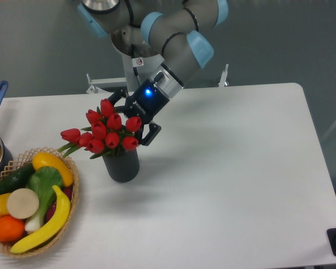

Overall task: Pick up the flowers from the vase
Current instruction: 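Close the gripper around the tulip stems just below the blooms, then lift the gripped tulips straight up out of the vase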

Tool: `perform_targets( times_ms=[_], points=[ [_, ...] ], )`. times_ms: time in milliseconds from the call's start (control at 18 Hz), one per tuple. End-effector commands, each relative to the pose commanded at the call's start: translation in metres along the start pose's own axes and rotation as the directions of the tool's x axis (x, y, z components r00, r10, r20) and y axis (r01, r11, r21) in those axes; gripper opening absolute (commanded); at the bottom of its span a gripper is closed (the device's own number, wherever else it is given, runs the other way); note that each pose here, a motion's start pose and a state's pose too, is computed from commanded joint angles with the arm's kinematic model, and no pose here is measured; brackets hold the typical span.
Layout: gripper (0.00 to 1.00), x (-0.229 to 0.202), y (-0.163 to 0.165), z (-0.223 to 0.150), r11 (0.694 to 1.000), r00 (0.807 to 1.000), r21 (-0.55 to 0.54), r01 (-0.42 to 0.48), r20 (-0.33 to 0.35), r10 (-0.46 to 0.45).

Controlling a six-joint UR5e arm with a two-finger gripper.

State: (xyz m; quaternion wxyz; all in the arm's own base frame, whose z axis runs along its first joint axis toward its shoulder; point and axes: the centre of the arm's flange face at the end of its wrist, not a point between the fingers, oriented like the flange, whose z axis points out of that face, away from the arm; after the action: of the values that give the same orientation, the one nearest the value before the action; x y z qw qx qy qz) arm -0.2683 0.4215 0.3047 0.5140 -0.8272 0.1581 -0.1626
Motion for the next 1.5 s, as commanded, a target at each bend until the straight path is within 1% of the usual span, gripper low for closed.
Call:
perform_targets(
  times_ms=[56,111,167,222,333,444,667,722,1000,1167,1333,1500],
  points=[
    [0.35,0.000,0.000,-0.001,1.000,1.000,0.002,0.001,0.001,-0.001],
    [0.18,-0.001,0.000,-0.001,1.000,1.000,0.002,0.000,0.003,0.000],
    [0.06,-0.002,0.000,-0.002,1.000,1.000,0.002,0.001,0.004,-0.001],
    [0.00,-0.001,-0.001,-0.003,1.000,1.000,0.002,-0.002,0.006,0.002],
    [0.00,-0.002,-0.002,-0.005,1.000,1.000,0.005,-0.003,0.011,0.003],
    [0.00,-0.001,-0.004,-0.007,1.000,1.000,0.009,0.018,0.014,-0.018],
    [0.00,0.000,-0.014,-0.013,0.998,1.000,0.053,0.020,0.017,-0.021],
    [0.00,0.001,-0.019,-0.017,0.997,1.000,0.070,0.018,0.019,-0.019],
    [0.00,0.003,-0.042,-0.038,0.991,0.996,0.115,0.072,0.044,-0.077],
    [0.00,0.006,-0.051,-0.050,0.985,0.994,0.146,0.086,0.058,-0.096],
    [0.00,0.003,-0.062,-0.063,0.976,0.992,0.191,0.100,0.061,-0.113],
    [0.00,-0.002,-0.076,-0.070,0.970,0.989,0.213,0.121,0.058,-0.136]
  ],
)
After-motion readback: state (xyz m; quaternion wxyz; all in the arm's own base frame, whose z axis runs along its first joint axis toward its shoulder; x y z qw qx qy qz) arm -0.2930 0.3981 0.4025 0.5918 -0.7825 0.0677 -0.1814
